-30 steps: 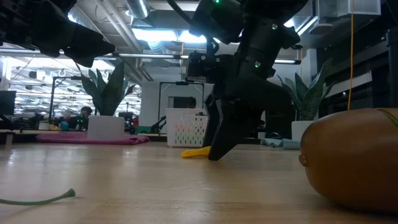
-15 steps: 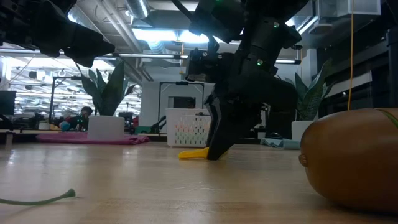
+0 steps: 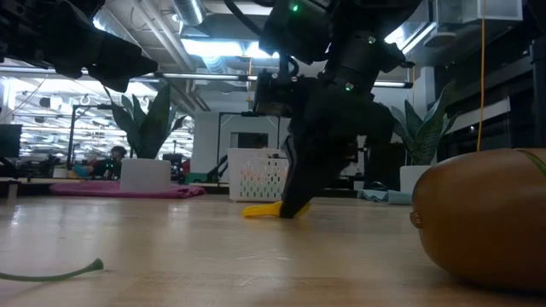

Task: Pick and placing Produce into tupperware
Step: Put the yellow zucchini into the white bin

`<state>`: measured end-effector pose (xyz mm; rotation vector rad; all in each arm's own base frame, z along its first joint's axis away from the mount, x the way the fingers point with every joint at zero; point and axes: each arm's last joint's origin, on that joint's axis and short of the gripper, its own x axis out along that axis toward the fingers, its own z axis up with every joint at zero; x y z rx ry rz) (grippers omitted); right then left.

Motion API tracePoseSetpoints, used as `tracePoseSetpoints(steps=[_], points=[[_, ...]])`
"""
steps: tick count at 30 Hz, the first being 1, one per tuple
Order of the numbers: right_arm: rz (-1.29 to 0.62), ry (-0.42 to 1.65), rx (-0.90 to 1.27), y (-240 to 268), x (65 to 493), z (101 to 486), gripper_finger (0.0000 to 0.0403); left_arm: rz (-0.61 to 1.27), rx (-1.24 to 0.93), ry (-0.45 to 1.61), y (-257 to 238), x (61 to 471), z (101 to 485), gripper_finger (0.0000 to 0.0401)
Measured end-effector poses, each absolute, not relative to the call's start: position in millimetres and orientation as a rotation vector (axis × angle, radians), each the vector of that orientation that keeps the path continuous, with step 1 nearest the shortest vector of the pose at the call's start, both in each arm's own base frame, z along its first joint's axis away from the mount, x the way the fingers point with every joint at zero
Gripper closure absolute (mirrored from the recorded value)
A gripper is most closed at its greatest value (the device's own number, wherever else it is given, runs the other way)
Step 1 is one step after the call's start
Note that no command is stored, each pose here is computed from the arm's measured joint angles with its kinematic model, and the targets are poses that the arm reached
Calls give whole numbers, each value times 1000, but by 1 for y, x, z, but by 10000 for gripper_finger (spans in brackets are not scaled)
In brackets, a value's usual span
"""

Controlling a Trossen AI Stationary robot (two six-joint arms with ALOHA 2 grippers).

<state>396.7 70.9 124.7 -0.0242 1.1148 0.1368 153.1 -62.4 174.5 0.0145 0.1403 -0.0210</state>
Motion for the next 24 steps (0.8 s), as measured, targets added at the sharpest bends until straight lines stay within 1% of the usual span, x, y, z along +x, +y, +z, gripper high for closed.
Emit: tracePoseSetpoints(steps=[5,8,12,16,20,24], points=[[172,1099,-18,66,397,132,391,-21,14,139,-62,153,175,236],[158,1074,-12,57,397,143,392,-21,14,139,-62,153,175,236],[132,1097,-5,42,393,153,391,-19,-5,140,-62,153,175,236],[129,1080,-14,32,385,175,392,-19,-5,139,-62,153,175,236],[114,1065,-9,23,370,187,392,-14,-5,139,-62,153,175,236],[73,963,6,16,345,194,392,-4,-3,140,-60,154,175,236]])
